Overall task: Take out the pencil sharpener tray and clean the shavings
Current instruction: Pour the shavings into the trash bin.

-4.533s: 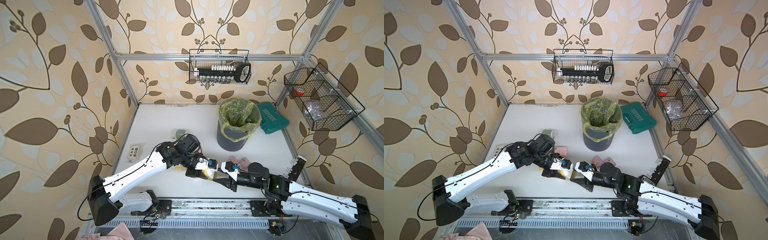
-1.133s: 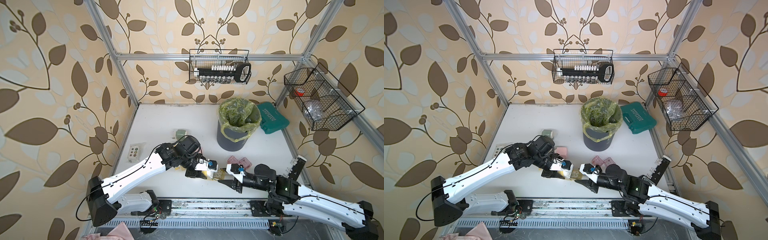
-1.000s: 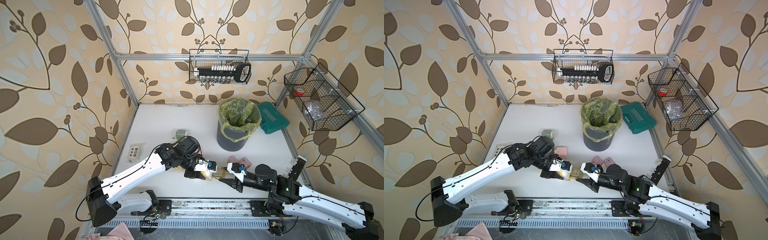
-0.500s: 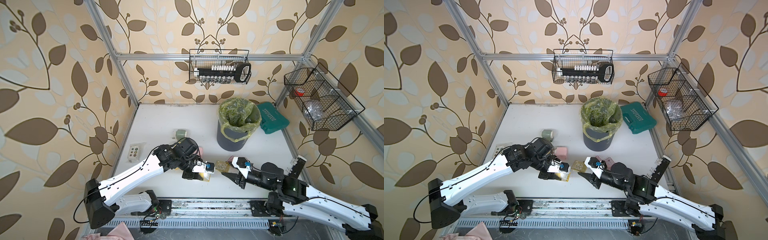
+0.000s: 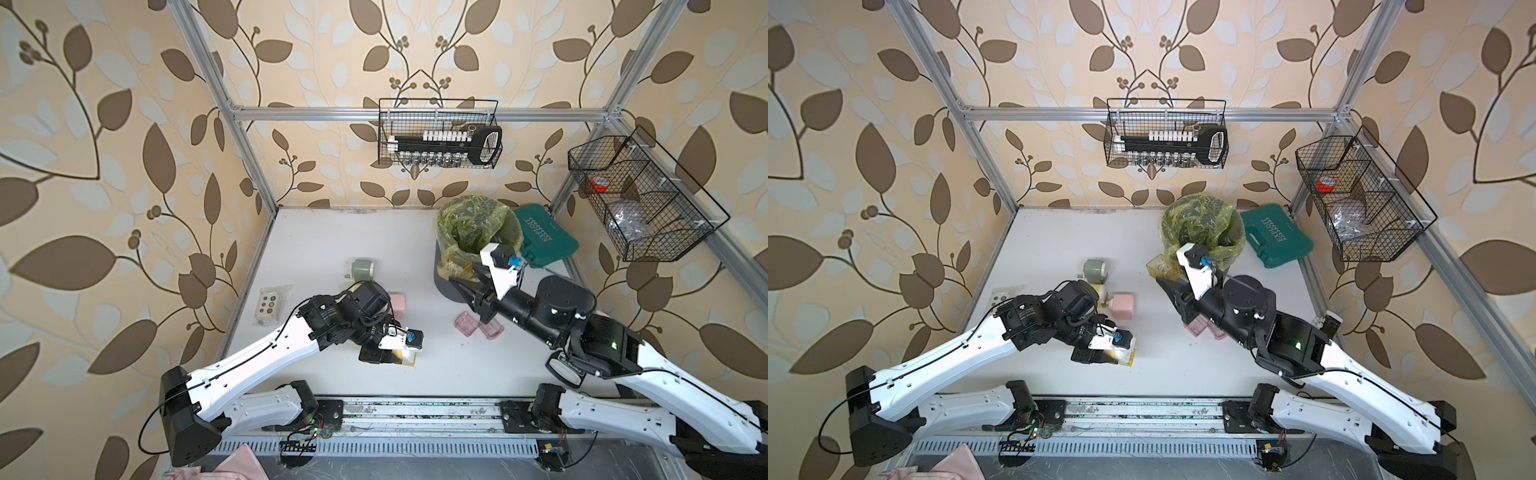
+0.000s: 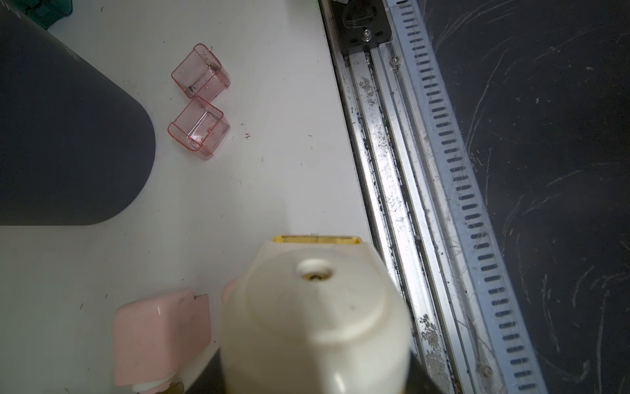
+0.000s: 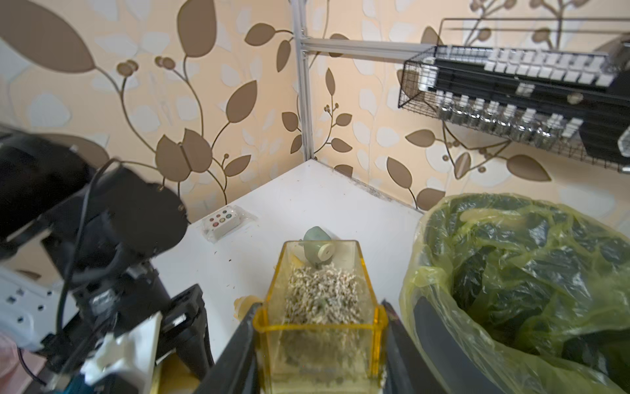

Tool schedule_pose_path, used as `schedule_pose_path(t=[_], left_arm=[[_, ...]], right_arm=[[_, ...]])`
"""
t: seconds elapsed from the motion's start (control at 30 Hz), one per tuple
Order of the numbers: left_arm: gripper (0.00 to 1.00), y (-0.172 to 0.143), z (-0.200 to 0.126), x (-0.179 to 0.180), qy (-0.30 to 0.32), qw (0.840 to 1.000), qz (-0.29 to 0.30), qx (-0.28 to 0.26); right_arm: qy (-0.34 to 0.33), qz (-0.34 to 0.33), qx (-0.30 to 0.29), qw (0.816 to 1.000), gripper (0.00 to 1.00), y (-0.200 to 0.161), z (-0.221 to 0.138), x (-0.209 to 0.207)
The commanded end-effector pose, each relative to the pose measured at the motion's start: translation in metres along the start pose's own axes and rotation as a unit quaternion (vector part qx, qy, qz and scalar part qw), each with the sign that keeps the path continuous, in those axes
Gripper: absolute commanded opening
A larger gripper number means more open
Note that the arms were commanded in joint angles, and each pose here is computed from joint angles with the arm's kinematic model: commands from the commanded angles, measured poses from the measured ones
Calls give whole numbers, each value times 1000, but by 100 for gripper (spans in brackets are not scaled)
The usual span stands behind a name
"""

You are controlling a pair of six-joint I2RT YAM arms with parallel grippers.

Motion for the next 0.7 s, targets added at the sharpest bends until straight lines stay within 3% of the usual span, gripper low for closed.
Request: schedule_pose_path(t=[0.0, 0.2, 0.33, 0.57, 0.67], left_arm=[[0, 3, -6, -4, 6, 1000, 14, -16], [0, 2, -7, -8, 13, 999, 14, -28], [0, -3, -3, -12, 8, 1000, 11, -27], [0, -9, 1, -16, 9, 1000, 12, -25], [0, -10, 1, -17, 12, 999, 14, -26]], right_arm=[[-37, 92, 22, 995, 0, 12, 5, -26], [-69, 242, 38, 967, 0, 27, 24, -79], [-58, 384, 66, 919, 0, 25, 37, -107], [-16, 497, 52, 866, 0, 33, 50, -117], [4, 570, 40, 820, 0, 30, 56, -129]])
Point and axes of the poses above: each gripper's point midway between its finger pads, its own z axis out along the fingers, its own x axis along the line the jaws close on, y = z × x, the point moved 7 cm from there along -z, back along the fingers, and after that the axes turned 5 degrees about z, right-handed, at the moved point
